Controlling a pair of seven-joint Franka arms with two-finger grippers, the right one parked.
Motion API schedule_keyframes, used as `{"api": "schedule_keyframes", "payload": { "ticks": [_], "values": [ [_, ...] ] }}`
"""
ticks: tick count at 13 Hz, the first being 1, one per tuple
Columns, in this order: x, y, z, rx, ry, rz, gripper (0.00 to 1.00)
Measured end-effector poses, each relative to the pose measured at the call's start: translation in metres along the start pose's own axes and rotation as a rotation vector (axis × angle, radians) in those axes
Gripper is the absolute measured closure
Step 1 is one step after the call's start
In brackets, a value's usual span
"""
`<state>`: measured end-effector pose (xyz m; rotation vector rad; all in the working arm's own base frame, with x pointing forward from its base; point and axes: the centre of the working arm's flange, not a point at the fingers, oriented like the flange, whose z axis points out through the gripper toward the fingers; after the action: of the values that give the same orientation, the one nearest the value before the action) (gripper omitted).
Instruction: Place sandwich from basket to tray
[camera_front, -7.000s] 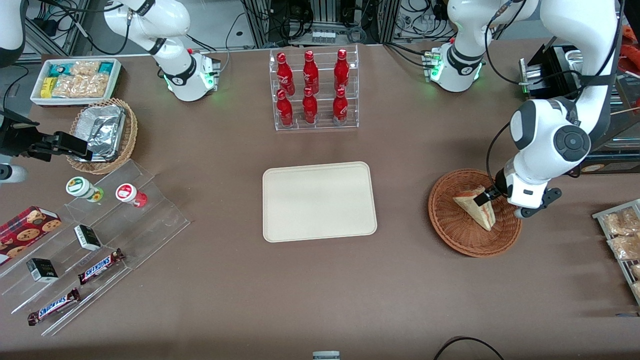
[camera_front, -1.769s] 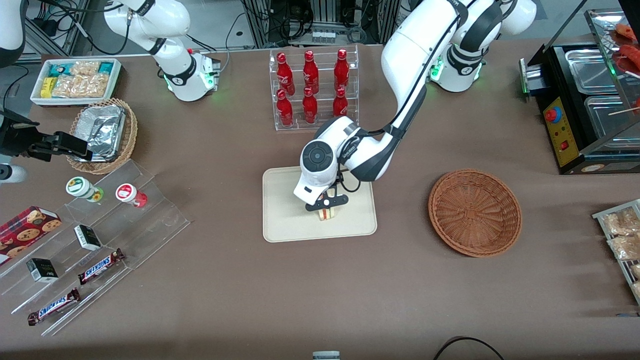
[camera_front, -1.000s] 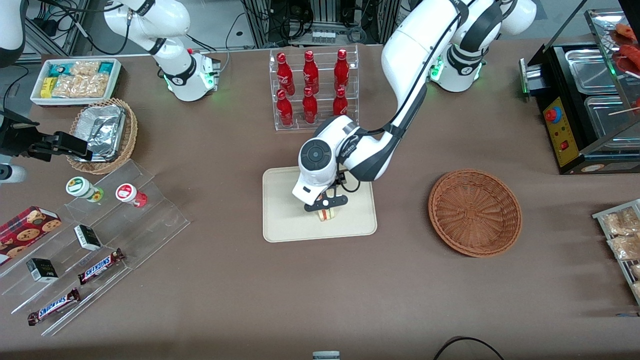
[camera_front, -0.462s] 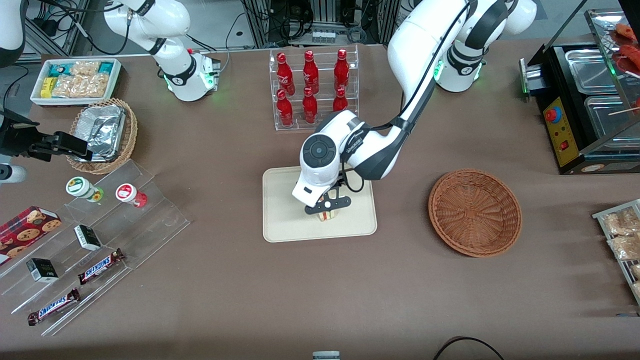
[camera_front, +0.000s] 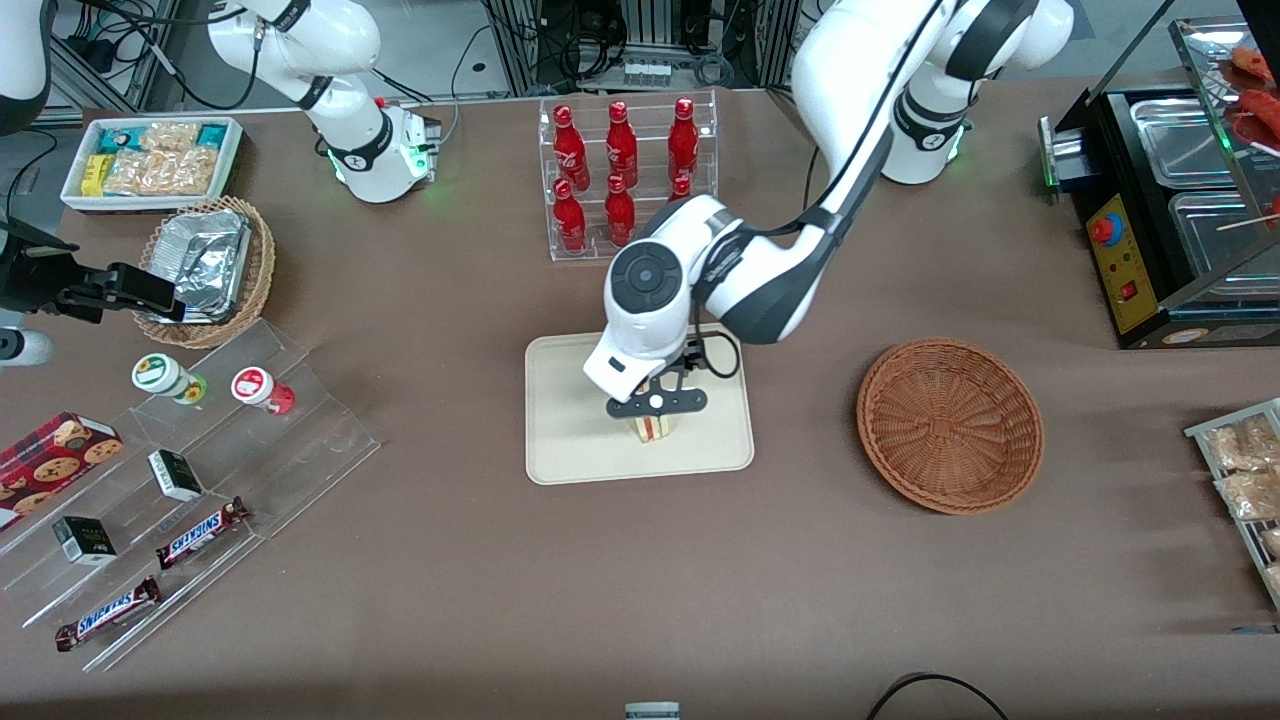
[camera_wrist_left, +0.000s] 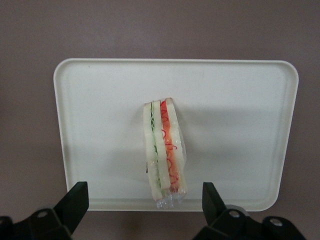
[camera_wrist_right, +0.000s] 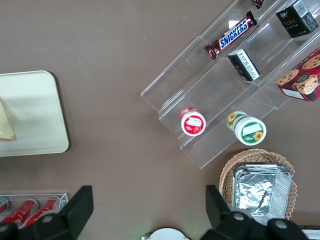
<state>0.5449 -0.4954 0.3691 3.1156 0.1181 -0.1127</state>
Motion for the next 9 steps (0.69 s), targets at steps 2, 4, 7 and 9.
{"api": "schedule_keyframes", "payload": {
  "ticks": [2,4,7,9],
  "values": [
    [0.015,-0.031,-0.040,-0.002,0.006,-0.005,0.00],
    [0.028,-0.069,-0.074,0.011,-0.008,0.025,0.00],
    [0.046,-0.124,-0.100,0.034,-0.051,0.075,0.00],
    [0.057,-0.154,-0.109,0.026,-0.072,0.101,0.00]
  ]
}}
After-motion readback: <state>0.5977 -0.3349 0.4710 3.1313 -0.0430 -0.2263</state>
